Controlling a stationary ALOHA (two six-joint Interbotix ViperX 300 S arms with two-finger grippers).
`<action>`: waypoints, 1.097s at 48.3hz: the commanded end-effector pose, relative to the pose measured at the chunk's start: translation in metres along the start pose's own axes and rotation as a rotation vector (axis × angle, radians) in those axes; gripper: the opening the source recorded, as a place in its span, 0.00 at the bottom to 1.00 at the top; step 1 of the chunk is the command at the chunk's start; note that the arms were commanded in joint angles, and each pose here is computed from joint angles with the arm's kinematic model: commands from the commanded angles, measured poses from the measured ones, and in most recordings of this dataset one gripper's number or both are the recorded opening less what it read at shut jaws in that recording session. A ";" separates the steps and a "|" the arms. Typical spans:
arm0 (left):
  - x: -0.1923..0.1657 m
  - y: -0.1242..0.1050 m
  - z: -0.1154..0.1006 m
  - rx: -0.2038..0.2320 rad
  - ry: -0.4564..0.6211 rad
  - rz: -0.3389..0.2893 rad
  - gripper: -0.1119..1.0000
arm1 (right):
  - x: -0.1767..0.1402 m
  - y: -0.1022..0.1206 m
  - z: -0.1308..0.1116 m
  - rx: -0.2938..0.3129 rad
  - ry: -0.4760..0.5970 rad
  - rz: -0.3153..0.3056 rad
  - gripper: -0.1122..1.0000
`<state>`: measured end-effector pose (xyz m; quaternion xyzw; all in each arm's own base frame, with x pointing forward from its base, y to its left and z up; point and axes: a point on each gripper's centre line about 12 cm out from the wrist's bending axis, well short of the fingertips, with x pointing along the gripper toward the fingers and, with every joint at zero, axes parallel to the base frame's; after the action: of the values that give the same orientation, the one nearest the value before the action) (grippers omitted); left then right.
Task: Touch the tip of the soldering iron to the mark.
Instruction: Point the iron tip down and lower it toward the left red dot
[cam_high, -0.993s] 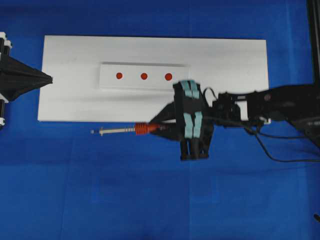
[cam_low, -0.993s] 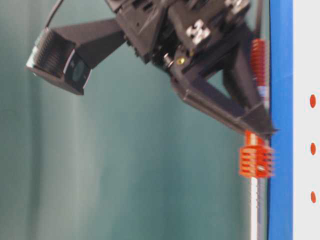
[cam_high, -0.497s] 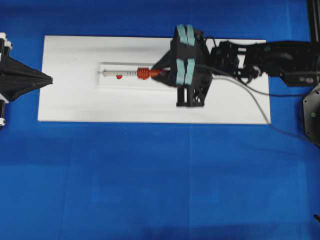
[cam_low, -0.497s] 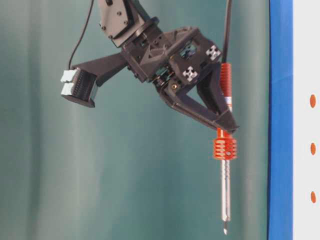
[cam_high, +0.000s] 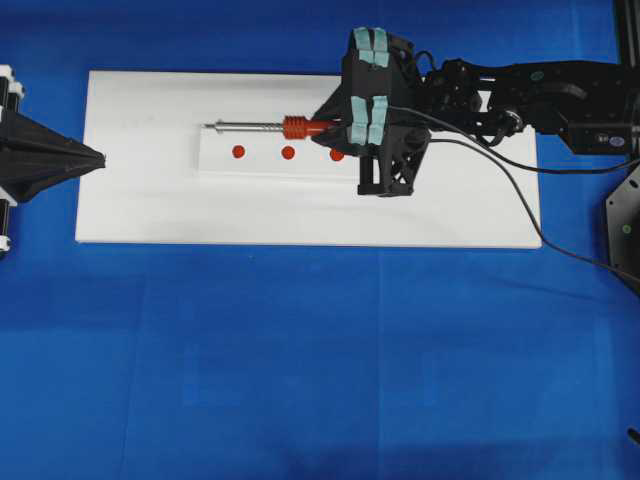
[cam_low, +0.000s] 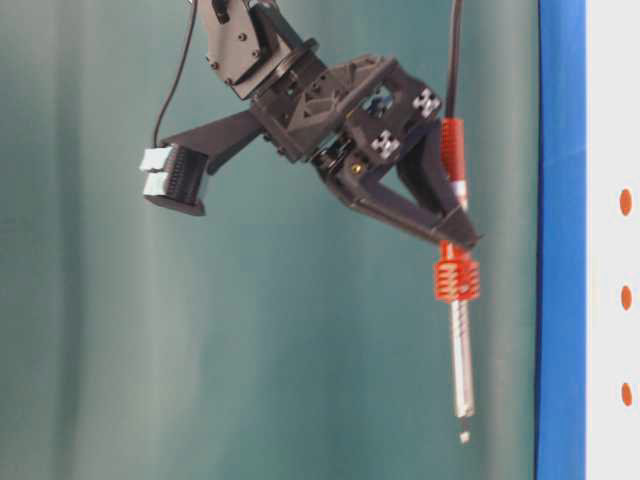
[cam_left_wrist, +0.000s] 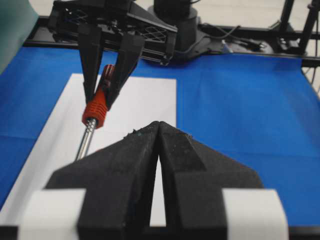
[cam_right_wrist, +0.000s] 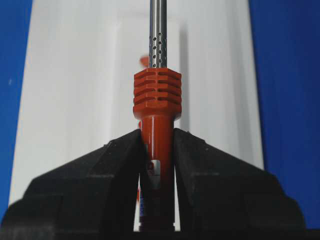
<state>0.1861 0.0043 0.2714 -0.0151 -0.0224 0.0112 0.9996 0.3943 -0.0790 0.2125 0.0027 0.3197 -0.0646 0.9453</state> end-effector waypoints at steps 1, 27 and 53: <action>0.001 0.000 0.005 0.002 -0.015 0.002 0.10 | -0.011 -0.004 0.015 0.000 -0.018 0.003 0.16; 0.001 0.000 0.004 0.000 -0.014 0.003 0.10 | -0.012 -0.015 0.008 -0.002 0.046 -0.004 0.16; 0.001 0.000 0.004 0.000 -0.014 0.003 0.10 | -0.012 -0.015 0.008 -0.002 0.048 -0.003 0.16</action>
<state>0.1861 0.0043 0.2714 -0.0151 -0.0224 0.0112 0.9996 0.3842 -0.0906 0.2049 0.0089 0.3696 -0.0618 0.9271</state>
